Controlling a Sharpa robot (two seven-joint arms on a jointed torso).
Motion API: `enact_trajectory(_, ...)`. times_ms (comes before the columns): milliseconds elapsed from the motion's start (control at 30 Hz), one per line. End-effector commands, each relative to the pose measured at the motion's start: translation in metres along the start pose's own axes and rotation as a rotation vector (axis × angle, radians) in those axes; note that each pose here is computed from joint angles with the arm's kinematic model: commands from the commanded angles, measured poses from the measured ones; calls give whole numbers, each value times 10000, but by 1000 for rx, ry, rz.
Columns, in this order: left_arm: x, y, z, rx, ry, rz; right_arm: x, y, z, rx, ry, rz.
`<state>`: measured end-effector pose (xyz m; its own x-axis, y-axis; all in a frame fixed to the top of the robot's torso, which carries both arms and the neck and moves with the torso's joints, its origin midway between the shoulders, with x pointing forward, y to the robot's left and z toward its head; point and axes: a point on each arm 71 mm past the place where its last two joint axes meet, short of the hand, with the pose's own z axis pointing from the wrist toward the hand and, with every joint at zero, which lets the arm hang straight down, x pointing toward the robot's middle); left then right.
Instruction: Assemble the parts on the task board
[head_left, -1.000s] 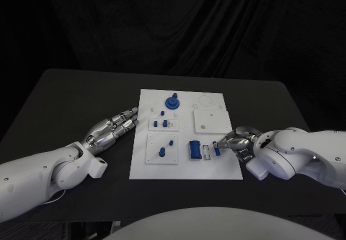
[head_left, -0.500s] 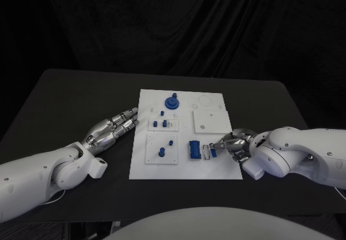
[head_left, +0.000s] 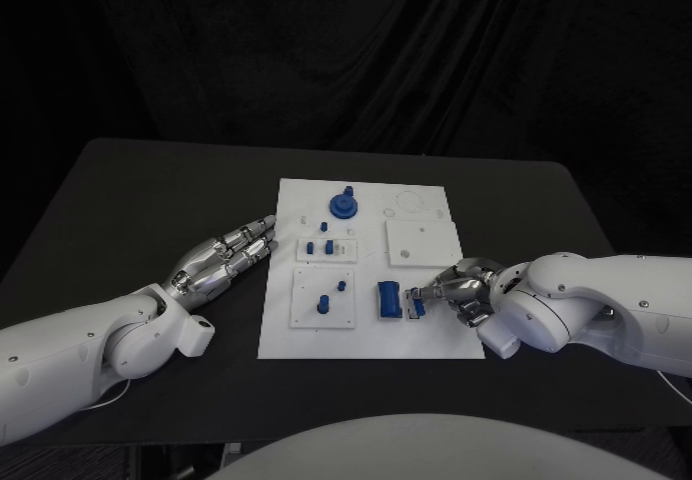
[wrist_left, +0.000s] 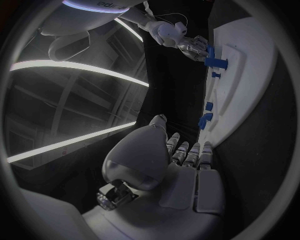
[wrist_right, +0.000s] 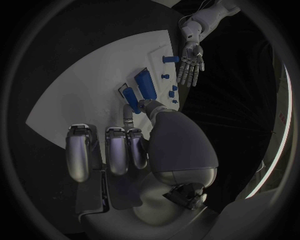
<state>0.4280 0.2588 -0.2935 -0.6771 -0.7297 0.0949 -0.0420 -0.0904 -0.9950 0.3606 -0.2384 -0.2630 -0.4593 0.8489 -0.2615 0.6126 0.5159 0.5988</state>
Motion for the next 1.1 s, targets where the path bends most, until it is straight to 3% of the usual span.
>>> enact_trajectory(33, 18, -29, -3, 62, 8, -14, 27, -19, 10, 19, 31, -12)
enact_trajectory(600, 22, -18, 0, 61, 10, -17, 32, -32, 31, 31, 49, -30)
enact_trajectory(1100, 19, -3, -13, 57, 9, -19, -35, -31, -1, -19, -2, -75)
